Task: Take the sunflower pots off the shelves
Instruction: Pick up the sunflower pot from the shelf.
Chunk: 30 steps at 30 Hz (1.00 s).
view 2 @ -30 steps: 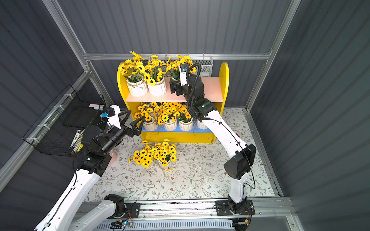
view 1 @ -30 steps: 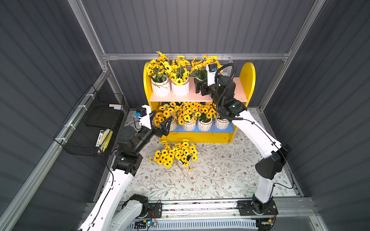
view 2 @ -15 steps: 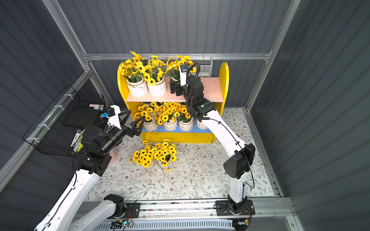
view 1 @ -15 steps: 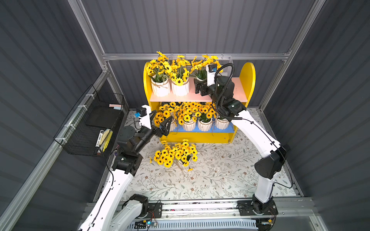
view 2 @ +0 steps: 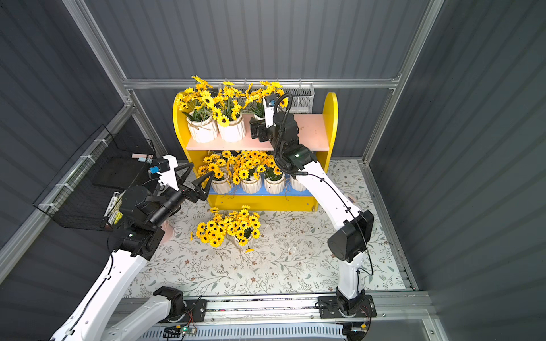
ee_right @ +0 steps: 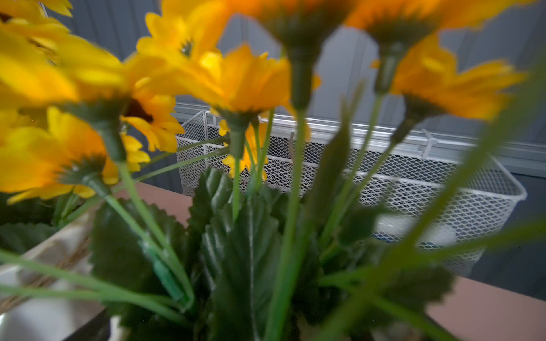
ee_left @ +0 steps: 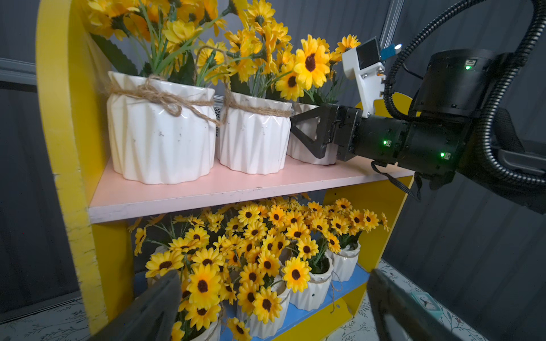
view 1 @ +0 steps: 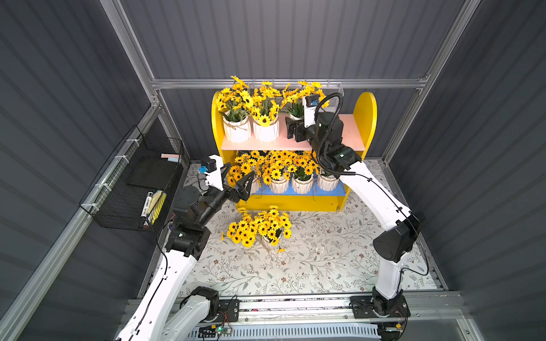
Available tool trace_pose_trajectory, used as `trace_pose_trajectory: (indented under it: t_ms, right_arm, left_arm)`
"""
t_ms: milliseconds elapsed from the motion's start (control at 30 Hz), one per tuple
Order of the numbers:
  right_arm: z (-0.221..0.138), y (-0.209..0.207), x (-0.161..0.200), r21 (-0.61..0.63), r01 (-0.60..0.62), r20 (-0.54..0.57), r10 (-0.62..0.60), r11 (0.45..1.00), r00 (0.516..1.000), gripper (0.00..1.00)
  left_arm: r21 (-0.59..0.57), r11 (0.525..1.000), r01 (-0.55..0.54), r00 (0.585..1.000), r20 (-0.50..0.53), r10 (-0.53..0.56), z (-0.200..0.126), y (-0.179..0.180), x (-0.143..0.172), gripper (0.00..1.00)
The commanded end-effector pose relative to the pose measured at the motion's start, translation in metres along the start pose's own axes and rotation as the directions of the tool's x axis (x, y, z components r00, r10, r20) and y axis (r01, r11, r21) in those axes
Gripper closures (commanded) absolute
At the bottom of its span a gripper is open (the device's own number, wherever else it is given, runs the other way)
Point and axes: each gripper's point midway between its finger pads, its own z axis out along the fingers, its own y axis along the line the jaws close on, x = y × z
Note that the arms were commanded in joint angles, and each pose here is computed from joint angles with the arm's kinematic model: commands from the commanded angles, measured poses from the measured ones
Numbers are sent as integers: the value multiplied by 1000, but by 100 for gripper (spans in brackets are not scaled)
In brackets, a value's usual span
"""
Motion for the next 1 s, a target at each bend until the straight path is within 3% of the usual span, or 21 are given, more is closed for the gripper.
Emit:
trace_pose_trajectory:
  t_ms: [0, 200, 333, 433, 500, 533, 967]
  right_arm:
    - [4, -5, 4, 16, 8, -6, -8, 1000, 1000, 3]
    - [2, -4, 5, 6, 16, -4, -16, 1000, 1000, 18]
    - [1, -1, 5, -17, 19, -2, -19, 1000, 1000, 34]
    - [-2, 2, 4, -36, 17, 9, -17, 999, 1000, 65]
    - [-7, 3, 0, -46, 13, 23, -12, 999, 1000, 94]
    - [-9, 3, -2, -49, 15, 26, -14, 999, 1000, 100]
    - [-44, -21, -49, 12, 14, 148, -16, 1000, 989, 100]
  left_arm:
    - [8, 1000, -14, 1000, 8, 14, -3, -2, -2, 1]
    - [7, 1000, -15, 1000, 7, 15, -3, -1, -1, 1]
    - [6, 1000, -16, 1000, 9, 16, -3, -1, -2, 1]
    - [3, 1000, -16, 1000, 8, 16, -3, -1, -2, 1]
    - [4, 1000, -13, 1000, 7, 13, -3, 0, -1, 1]
    - [5, 1000, -13, 1000, 7, 13, -2, 0, -1, 0]
    - [29, 1000, 7, 1000, 0, -7, 2, -3, 2, 0]
